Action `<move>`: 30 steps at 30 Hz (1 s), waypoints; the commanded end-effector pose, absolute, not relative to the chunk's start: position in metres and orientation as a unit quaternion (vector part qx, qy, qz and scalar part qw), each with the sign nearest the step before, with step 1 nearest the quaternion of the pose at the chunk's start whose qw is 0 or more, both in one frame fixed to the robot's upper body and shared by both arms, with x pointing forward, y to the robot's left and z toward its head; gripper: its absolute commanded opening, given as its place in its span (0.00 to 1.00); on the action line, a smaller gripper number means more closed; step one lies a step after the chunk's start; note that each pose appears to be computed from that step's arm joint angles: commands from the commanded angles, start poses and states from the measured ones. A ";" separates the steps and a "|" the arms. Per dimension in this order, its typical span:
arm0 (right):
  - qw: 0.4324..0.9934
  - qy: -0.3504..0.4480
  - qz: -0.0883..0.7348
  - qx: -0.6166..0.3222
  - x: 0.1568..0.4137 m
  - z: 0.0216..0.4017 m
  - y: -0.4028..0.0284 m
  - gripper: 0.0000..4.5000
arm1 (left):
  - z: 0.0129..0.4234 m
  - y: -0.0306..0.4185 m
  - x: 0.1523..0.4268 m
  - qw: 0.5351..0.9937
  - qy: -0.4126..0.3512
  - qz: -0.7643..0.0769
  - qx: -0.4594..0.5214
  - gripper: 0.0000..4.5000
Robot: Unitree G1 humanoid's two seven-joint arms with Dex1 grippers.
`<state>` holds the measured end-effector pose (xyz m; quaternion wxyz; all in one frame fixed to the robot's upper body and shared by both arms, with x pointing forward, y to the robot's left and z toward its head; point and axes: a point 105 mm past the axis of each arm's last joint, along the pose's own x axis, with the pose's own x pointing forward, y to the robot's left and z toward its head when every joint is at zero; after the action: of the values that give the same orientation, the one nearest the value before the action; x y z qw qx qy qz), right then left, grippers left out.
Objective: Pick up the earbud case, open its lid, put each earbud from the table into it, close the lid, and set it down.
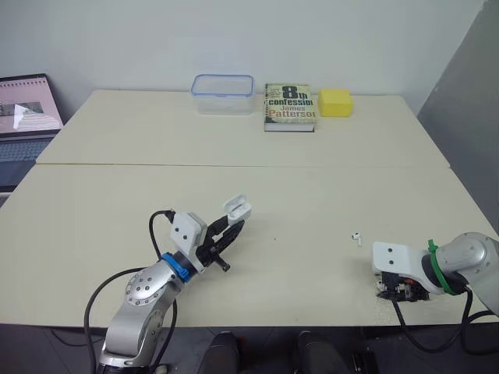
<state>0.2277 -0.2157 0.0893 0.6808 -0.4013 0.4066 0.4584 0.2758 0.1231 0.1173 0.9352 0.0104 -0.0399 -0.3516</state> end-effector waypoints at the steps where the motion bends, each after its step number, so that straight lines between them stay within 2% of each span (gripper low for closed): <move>1: 0.680 0.435 0.447 -0.386 0.223 0.080 -0.226 0.19 | 0.129 0.119 0.274 0.932 -0.064 -0.355 0.016 0.17; 2: 0.680 0.435 0.447 -0.385 0.222 0.080 -0.225 0.11 | 0.129 0.118 0.275 0.932 -0.065 -0.356 0.016 0.17; 3: 0.681 0.434 0.447 -0.384 0.222 0.080 -0.225 0.09 | 0.129 0.118 0.275 0.932 -0.065 -0.356 0.016 0.17; 8: 0.694 0.405 0.461 -0.376 0.227 0.089 -0.212 0.09 | 0.130 0.117 0.276 0.932 -0.067 -0.357 0.015 0.17; 13: 0.724 0.313 0.507 -0.346 0.238 0.123 -0.178 0.09 | 0.135 0.117 0.277 0.930 -0.078 -0.358 0.012 0.17; 20: 0.793 0.135 0.560 -0.196 0.259 0.181 -0.110 0.09 | 0.144 0.108 0.279 0.924 -0.101 -0.369 0.000 0.17; 24: 0.813 -0.010 0.579 -0.065 0.269 0.220 -0.068 0.09 | 0.149 0.102 0.281 0.918 -0.114 -0.380 -0.002 0.17; 27: 0.816 -0.040 0.577 0.011 0.275 0.229 -0.048 0.09 | 0.153 0.098 0.283 0.915 -0.122 -0.384 -0.002 0.17; 30: 0.815 -0.051 0.575 0.047 0.277 0.230 -0.035 0.09 | 0.155 0.095 0.285 0.913 -0.129 -0.386 -0.003 0.17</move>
<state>0.2778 -0.0362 0.2218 0.8134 0.0414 -0.0275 0.5796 0.2870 0.1003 0.1454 0.9200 -0.0051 -0.1051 -0.3775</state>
